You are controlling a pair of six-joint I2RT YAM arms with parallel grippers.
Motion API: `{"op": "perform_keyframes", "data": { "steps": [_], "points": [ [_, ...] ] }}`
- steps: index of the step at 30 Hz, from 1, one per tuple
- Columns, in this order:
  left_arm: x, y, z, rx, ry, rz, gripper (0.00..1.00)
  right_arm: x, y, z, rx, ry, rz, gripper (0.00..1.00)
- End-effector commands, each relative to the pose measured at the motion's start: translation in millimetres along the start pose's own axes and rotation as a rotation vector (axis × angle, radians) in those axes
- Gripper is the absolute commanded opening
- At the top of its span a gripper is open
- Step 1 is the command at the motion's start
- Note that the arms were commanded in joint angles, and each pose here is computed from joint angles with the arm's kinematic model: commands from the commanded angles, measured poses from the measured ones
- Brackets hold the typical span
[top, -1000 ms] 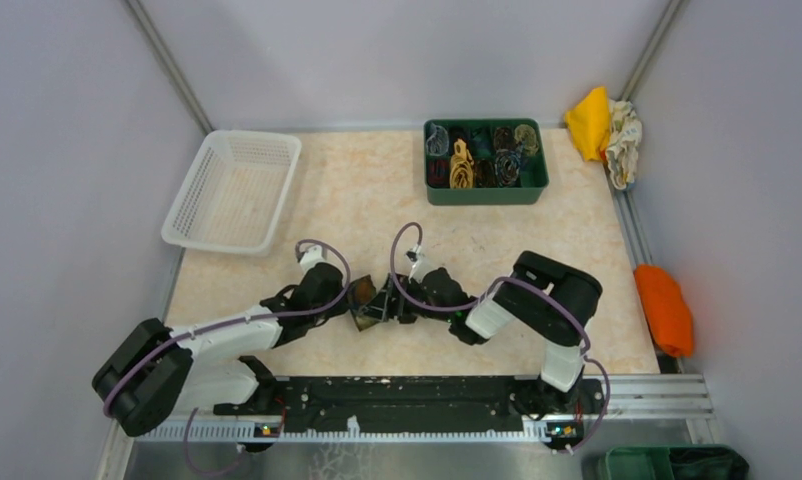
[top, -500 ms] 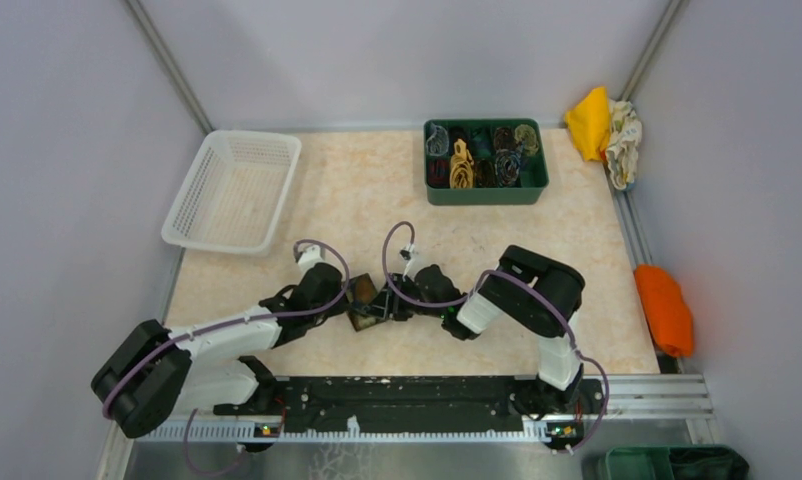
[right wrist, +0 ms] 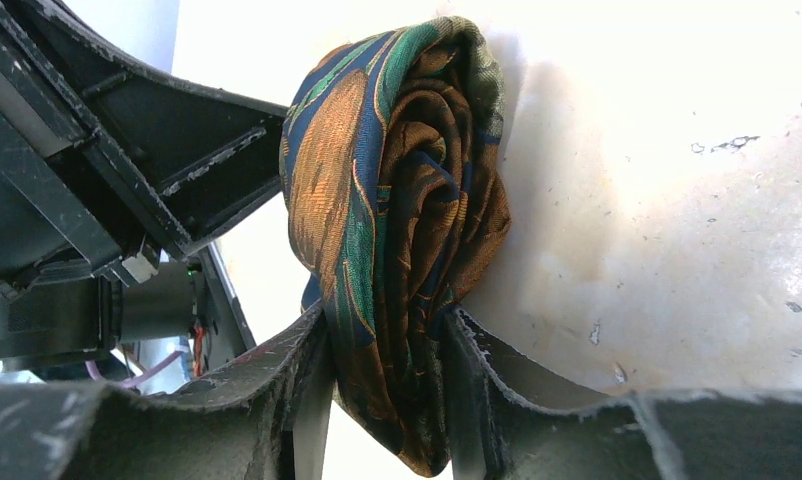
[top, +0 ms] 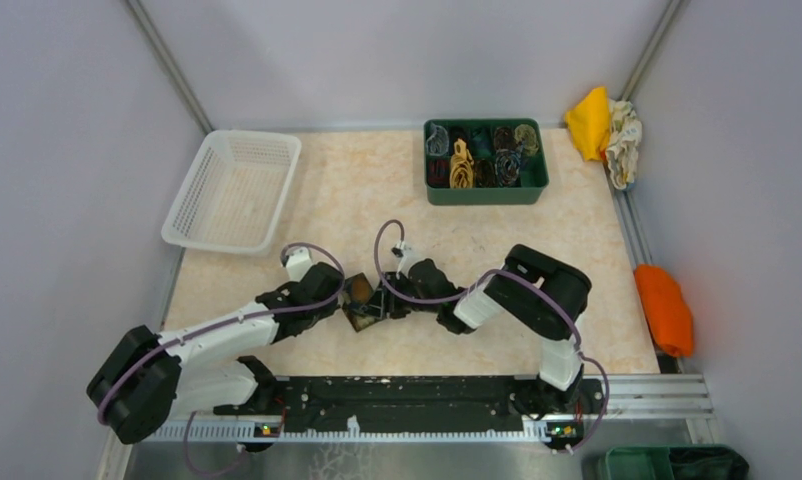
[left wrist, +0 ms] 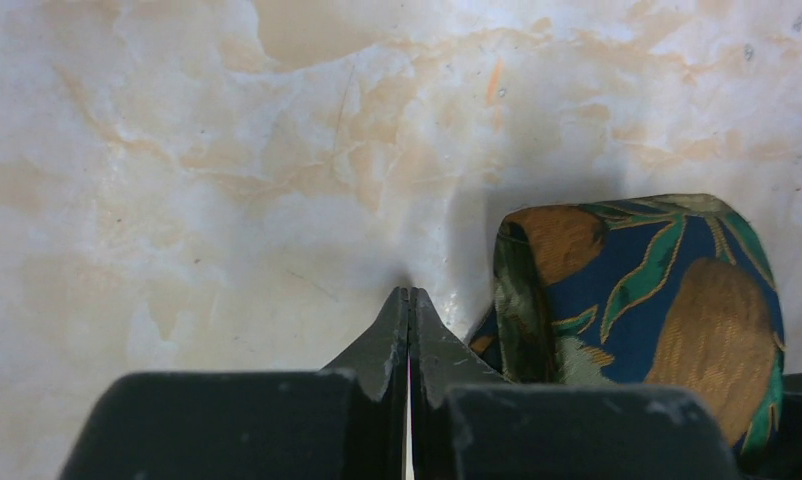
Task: Roll the ties
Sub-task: Pick up the tie at the center of the board.
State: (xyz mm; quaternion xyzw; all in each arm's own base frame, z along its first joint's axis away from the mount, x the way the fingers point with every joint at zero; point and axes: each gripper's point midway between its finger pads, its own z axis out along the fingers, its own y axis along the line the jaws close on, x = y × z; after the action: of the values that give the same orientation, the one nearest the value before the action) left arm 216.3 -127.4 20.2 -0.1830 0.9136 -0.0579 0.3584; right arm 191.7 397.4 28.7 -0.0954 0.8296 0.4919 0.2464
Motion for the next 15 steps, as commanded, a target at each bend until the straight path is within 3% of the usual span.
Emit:
{"op": "perform_keyframes", "data": {
  "steps": [1,7,15],
  "points": [
    [-17.1,-12.3,6.9,0.031,-0.090,-0.056,0.00,6.7,-21.2,-4.4,0.103,0.043,-0.064,0.40],
    [-58.4,-22.1,8.3,-0.015,-0.204,-0.085,0.00,4.0,-18.3,-0.8,0.104,0.066,-0.115,0.41],
    [-49.2,-39.7,40.3,0.021,-0.124,-0.065,0.00,2.0,-13.7,-1.1,0.107,0.082,-0.172,0.44]
  ]
}}
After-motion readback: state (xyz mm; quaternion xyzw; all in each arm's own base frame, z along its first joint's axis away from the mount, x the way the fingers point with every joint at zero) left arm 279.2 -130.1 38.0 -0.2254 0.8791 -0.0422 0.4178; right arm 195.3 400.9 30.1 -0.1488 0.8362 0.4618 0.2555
